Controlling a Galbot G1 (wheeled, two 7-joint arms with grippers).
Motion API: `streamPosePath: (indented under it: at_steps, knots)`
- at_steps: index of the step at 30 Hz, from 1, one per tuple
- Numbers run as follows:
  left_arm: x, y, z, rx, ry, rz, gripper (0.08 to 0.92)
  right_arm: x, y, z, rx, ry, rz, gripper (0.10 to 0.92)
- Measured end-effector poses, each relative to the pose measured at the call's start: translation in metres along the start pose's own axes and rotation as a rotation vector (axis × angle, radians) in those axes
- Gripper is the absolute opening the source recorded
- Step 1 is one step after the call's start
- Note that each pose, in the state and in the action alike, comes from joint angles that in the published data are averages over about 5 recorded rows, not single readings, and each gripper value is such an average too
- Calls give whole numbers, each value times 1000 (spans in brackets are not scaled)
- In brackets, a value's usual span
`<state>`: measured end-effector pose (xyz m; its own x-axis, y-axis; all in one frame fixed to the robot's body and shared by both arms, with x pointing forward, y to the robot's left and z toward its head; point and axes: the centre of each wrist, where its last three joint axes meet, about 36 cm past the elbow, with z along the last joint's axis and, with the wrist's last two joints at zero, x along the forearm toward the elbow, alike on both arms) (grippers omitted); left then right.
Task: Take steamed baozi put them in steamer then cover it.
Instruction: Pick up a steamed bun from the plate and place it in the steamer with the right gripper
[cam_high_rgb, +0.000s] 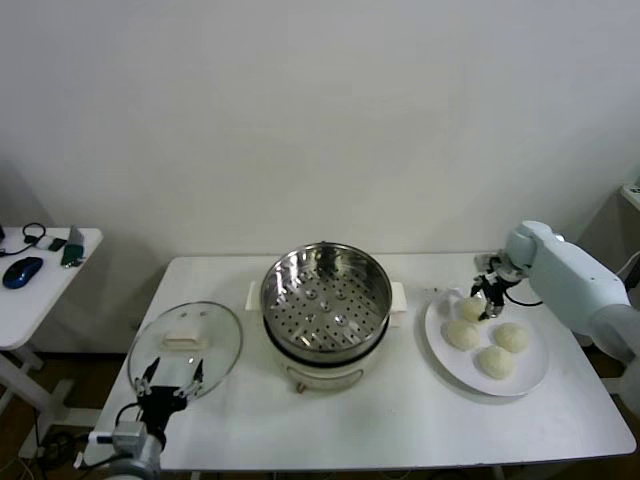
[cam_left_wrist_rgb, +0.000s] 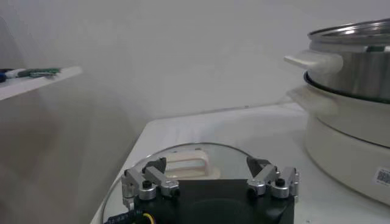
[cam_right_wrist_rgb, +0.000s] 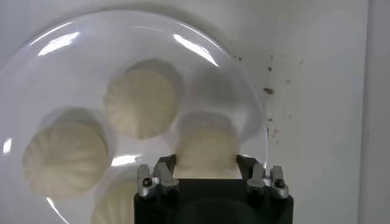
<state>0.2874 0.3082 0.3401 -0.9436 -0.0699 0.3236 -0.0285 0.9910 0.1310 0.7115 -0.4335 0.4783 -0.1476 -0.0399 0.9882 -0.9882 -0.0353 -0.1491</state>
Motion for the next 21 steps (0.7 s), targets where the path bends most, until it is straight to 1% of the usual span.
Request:
streamPosePath:
  at_steps: [5,10,16,21]
  knots:
    - [0,0,-2,1,-3,-3,823,24,-7,-8,43,-13,14,679]
    - [1,1,-4,0,-9,-7,823,75,-23,-33,150,-37,61,679]
    - [3,2,-7,-4,-15,-10,823,157,-40,-93,367,-72,144,679]
    - [3,3,-9,-6,-18,-14,823,218,-37,-161,613,-123,202,679]
